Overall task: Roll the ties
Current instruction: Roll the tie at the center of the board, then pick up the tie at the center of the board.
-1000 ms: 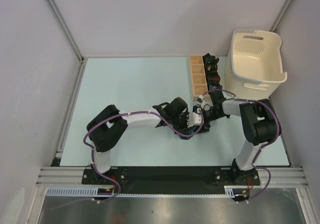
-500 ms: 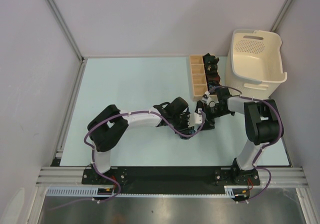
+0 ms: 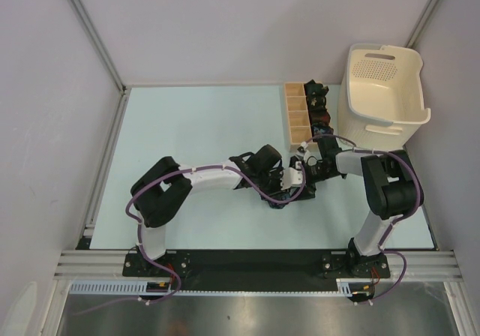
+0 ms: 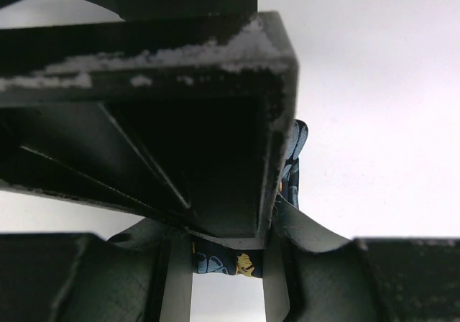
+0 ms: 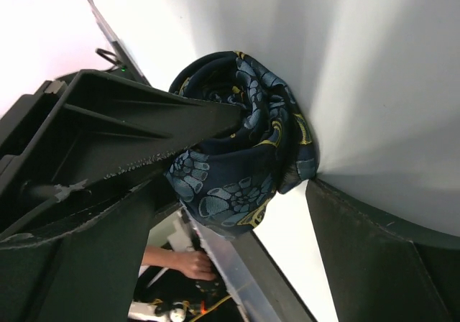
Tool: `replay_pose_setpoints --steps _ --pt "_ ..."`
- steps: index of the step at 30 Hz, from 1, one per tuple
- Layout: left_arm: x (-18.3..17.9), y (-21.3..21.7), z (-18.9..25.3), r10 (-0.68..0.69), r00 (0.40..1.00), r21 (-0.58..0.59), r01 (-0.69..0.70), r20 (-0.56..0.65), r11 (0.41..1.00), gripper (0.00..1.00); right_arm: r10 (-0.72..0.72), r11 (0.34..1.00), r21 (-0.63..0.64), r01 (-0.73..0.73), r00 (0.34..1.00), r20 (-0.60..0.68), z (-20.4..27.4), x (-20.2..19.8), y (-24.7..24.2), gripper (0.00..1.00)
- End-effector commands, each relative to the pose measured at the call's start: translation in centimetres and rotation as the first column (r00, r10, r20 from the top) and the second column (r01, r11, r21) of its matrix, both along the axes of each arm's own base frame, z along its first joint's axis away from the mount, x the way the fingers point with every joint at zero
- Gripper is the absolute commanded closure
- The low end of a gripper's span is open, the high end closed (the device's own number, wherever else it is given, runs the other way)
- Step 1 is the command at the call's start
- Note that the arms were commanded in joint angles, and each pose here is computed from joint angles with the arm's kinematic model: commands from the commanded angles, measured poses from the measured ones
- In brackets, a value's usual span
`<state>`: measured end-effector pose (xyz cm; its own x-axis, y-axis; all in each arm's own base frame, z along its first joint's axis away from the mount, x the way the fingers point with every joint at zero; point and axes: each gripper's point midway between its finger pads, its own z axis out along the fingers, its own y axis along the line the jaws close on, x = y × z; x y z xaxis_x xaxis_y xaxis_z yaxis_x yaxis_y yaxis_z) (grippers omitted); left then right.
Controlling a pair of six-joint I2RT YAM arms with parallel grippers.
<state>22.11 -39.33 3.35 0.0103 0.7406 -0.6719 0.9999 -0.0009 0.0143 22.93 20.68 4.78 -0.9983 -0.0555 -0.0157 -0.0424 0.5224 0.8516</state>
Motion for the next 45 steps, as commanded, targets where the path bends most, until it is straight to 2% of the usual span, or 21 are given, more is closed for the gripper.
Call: replay_pose_setpoints --steps 1,6,9,18,21,22,23,27,28,30,31,32,33,40,41,42,45 --pt "-3.1 2.5 -5.1 -0.032 0.994 0.163 0.048 -0.101 0.985 0.84 0.055 0.997 0.054 -0.057 0.998 0.042 -0.7 0.0 3.1 0.07" --pt "-3.3 2.8 -5.4 -0.032 0.994 0.169 0.05 -0.107 0.984 0.84 0.044 0.997 0.063 -0.047 0.998 0.049 -0.4 0.0 3.2 0.12" --pt "-3.4 2.8 -5.4 -0.033 0.993 0.168 0.052 -0.11 0.984 0.84 0.023 0.998 0.056 -0.026 0.998 0.059 -0.3 0.6 2.9 0.19" --pt "-3.4 2.7 -5.4 -0.041 0.993 0.166 0.059 -0.108 0.984 0.84 -0.025 0.998 0.056 0.021 0.997 0.075 -0.5 1.9 3.0 0.56" --pt "-3.4 2.8 -5.4 -0.04 0.993 0.167 0.058 -0.109 0.984 0.82 -0.033 0.998 0.054 0.029 0.997 0.073 -0.5 1.9 2.9 0.82" --pt "-3.4 2.7 -5.3 -0.043 0.993 0.164 0.061 -0.108 0.985 0.82 -0.033 0.998 0.052 0.029 0.997 0.076 -0.5 1.9 2.9 0.97" --pt "-3.4 2.7 -5.3 -0.044 0.993 0.163 0.062 -0.109 0.985 0.79 -0.035 0.998 0.051 0.031 0.997 0.07 -0.5 1.8 2.8 1.0" --pt "-3.4 2.7 -4.7 -0.044 0.994 0.145 0.059 -0.103 0.988 0.63 -0.039 0.999 0.034 0.037 0.997 0.062 -0.5 1.7 2.6 1.0" --pt "-3.2 2.4 -3.7 -0.046 0.995 0.118 0.056 -0.09 0.991 0.52 -0.042 0.999 0.031 0.04 0.997 0.067 -0.4 1.9 2.6 1.0" --pt "-3.3 2.5 -2.3 -0.044 0.993 0.067 0.052 -0.105 0.996 0.38 -0.046 0.999 0.021 0.045 0.996 0.073 -0.1 2.1 2.5 1.0" --pt "-3.2 2.2 -1.1 -0.046 0.994 0.028 0.048 -0.095 0.998 0.17 -0.048 0.999 0.02 0.046 0.995 0.088 0.3 2.5 2.5 1.0" --pt "-3.2 2.3 0.6 -0.042 0.996 -0.011 0.041 -0.085 0.999 0.06 -0.047 0.999 0.016 0.046 0.994 0.094 0.4 2.7 2.5 1.0" --pt "-3.5 2.1 1.7 -0.06 0.994 -0.047 0.056 -0.091 0.997 0.0 -0.045 0.999 0.005 0.045 0.994 0.098 0.4 2.7 2.3 1.0" --pt "-4.6 3.8 8.1 -0.081 0.988 -0.166 0.058 -0.13 0.984 0.0 -0.013 0.999 -0.029 0.019 0.983 0.185 2.6 5.0 1.8 1.0" --pt "-4.2 4.4 8.4 -0.058 0.987 -0.172 0.031 -0.151 0.985 0.0 -0.011 0.999 -0.028 0.018 0.972 0.235 3.9 6.4 1.6 1.0" --pt "-4.0 4.8 9.2 -0.048 0.987 -0.184 0.019 -0.156 0.983 0.01 -0.001 0.999 -0.051 0.012 0.975 0.222 4.2 6.2 1.1 1.0" --pt "-3.1 6.5 10.0 0.006 0.977 -0.185 -0.046 -0.215 0.982 0.0 0.067 0.994 -0.1 -0.037 0.946 0.318 6.1 7.8 -0.1 1.0"
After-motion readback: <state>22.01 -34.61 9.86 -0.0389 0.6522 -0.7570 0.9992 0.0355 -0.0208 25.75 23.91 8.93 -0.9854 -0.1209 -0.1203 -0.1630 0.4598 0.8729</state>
